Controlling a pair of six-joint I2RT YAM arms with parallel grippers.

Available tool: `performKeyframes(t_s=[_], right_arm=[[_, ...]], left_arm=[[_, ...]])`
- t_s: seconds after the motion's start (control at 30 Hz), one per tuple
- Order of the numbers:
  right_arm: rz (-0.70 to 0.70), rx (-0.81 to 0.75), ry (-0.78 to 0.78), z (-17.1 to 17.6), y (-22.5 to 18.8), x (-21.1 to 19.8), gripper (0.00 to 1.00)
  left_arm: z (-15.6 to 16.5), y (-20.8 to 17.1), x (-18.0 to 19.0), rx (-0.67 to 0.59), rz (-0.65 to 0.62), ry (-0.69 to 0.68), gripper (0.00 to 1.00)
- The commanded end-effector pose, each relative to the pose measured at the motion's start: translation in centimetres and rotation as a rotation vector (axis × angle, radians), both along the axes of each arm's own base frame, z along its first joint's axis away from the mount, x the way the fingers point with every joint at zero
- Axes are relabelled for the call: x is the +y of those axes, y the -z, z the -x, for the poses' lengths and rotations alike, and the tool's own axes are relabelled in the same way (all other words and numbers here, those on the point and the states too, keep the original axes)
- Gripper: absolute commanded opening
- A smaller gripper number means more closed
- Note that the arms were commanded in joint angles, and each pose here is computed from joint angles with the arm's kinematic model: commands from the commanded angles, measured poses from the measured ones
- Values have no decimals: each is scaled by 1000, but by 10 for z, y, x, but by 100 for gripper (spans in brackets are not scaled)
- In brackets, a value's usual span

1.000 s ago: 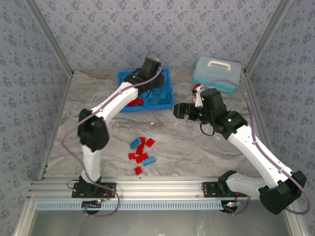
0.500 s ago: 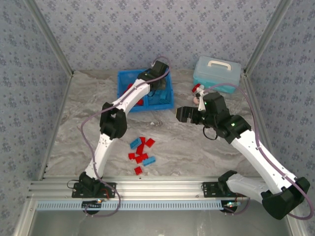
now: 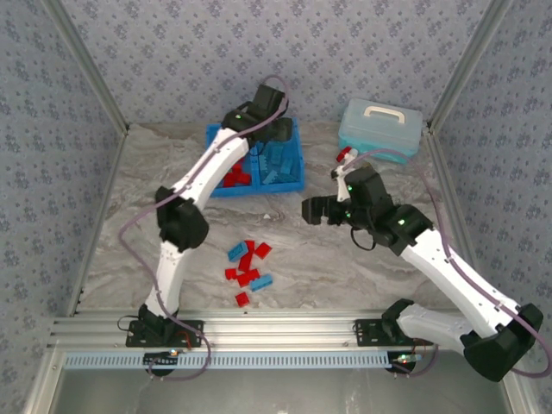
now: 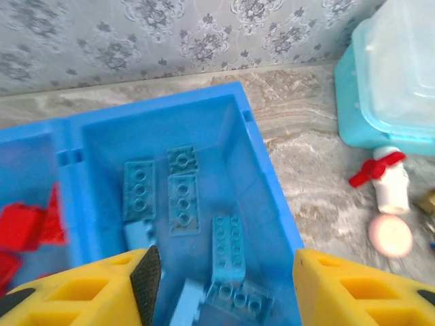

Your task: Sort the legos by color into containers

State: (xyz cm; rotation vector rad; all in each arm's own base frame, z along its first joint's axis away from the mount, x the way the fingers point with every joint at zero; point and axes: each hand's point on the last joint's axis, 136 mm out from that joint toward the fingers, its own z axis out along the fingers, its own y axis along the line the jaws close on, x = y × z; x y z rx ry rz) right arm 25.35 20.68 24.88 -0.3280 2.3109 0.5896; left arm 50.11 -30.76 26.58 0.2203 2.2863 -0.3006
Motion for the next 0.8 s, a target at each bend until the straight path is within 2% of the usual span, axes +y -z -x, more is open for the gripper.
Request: performKeyframes(t_s=[0.0,0.07,0.17,0.4,0.53,0.67,0.77], right_arm=[[168,-19,-170,13,27,27,100],[248,-20,-273,21,45,49,100],[358,-5,-384,28,78,75,100],[501,55,-492,23,144,111,99],[531,86,-553,23,173,126,97],[553,89,-574,13,194,143,94],[566,108,-590,9,211,151,82]], left_arm=[[55,-94,28,-161,32,94,56],[86,-101,42,-184,9,161,58],[129,-89,69,-167,-39,208,63],[206,-41,152,-83,-106,74,82],[234,-19,179,-41,-51,-10,99],[240,-9,189,-30,26,-59,99],[239,-6,191,-20,45,-70,99]])
